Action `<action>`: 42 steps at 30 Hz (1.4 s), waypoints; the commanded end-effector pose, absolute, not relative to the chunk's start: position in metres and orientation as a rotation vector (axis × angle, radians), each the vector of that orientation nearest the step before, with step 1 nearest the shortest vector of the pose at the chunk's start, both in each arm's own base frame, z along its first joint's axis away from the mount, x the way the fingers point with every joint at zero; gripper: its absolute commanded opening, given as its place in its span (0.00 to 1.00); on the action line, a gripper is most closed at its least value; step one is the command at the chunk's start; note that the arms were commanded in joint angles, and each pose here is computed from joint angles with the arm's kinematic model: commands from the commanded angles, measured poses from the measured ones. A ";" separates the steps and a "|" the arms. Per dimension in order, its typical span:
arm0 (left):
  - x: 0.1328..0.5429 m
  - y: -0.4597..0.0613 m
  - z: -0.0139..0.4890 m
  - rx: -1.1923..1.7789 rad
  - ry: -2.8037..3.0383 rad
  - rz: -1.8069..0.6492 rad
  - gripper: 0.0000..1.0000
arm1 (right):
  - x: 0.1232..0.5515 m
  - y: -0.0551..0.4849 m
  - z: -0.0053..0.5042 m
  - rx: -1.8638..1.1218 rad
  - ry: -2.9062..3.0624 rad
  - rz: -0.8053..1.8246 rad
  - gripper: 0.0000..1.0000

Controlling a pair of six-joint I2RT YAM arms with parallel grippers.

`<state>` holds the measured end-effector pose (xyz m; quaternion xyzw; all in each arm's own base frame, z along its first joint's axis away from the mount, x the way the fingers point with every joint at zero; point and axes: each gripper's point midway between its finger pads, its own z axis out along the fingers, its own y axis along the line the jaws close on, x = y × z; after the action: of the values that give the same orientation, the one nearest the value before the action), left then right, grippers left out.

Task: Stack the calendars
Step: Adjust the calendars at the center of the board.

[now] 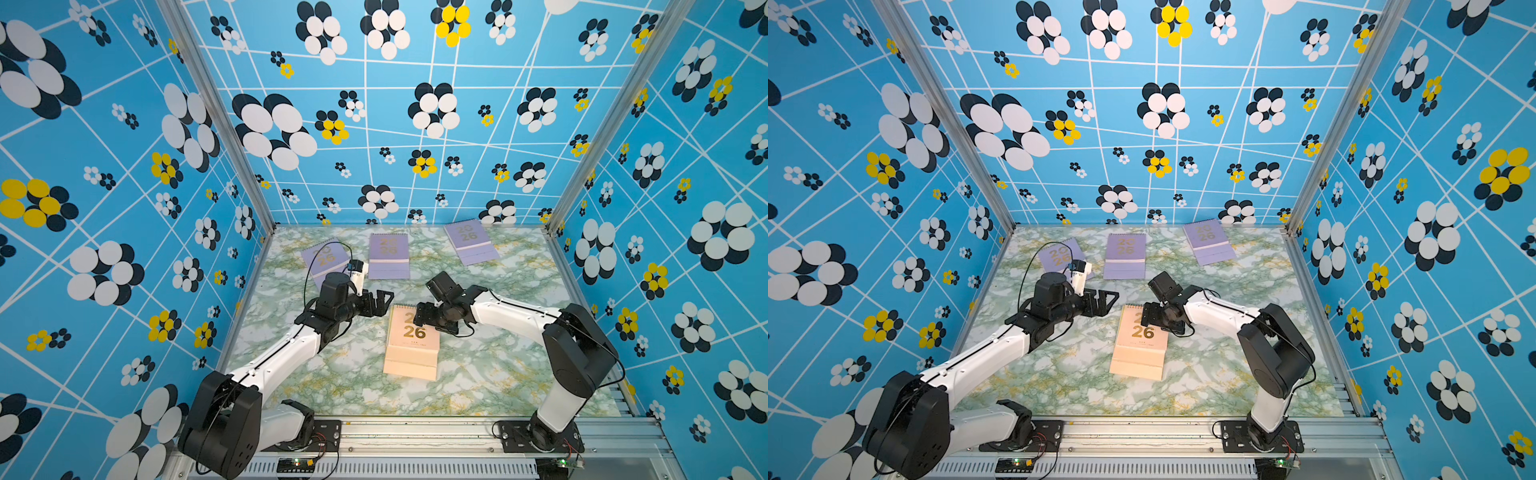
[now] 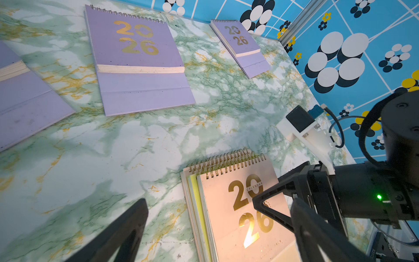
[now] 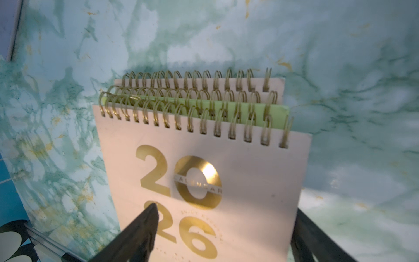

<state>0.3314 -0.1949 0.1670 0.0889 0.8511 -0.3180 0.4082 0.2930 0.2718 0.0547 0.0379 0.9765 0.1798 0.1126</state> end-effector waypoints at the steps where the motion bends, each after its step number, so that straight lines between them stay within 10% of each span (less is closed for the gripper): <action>1: 0.328 -0.192 0.166 0.232 2.142 -0.809 1.00 | 0.290 0.265 0.060 0.119 2.872 0.470 0.89; 42: 0.328 -0.188 0.162 0.216 2.151 -0.809 1.00 | 0.320 0.273 0.066 0.095 2.835 0.495 0.89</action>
<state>0.3320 -0.1901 0.1638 0.0838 0.8530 -0.3177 0.4054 0.3151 0.2697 0.0643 0.0397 0.9763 0.1686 0.1295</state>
